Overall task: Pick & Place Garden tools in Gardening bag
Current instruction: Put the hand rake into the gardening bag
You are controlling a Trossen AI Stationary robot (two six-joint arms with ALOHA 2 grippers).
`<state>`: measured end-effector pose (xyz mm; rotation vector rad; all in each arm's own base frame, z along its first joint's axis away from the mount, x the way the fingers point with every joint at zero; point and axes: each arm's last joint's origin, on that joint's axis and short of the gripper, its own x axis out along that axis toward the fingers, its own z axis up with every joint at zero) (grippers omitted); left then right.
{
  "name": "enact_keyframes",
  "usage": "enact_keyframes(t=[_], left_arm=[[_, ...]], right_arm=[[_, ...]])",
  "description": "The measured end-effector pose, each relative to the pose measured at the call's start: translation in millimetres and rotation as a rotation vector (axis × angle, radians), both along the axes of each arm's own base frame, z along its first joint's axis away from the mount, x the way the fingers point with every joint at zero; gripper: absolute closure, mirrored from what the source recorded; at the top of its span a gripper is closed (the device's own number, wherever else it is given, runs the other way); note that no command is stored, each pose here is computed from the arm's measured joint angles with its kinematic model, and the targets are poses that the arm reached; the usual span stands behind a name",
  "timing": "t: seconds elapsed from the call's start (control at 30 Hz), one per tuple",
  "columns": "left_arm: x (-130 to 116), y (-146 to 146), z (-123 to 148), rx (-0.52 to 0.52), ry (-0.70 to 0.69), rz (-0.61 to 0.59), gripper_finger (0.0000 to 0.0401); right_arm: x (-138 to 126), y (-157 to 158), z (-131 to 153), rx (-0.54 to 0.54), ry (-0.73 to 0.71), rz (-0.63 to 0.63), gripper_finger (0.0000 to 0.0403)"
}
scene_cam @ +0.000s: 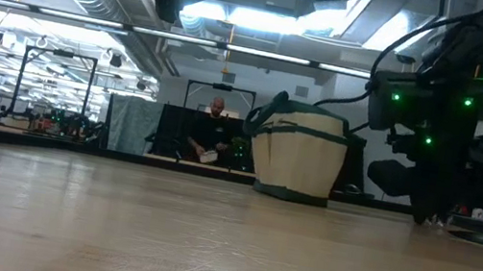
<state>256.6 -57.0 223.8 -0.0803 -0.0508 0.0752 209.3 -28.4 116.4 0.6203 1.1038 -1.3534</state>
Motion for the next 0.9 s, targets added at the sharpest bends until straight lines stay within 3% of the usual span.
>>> enact_keyframes(t=[0.63,0.9], left_arm=[[0,0,0,0.000,0.000,0.000,0.0150],[0,0,0,0.000,0.000,0.000,0.0150]], right_arm=[[5,19,0,0.050,-0.047,0.046,0.0323],[25,31,12,0.174,-0.127,0.094,0.0323]])
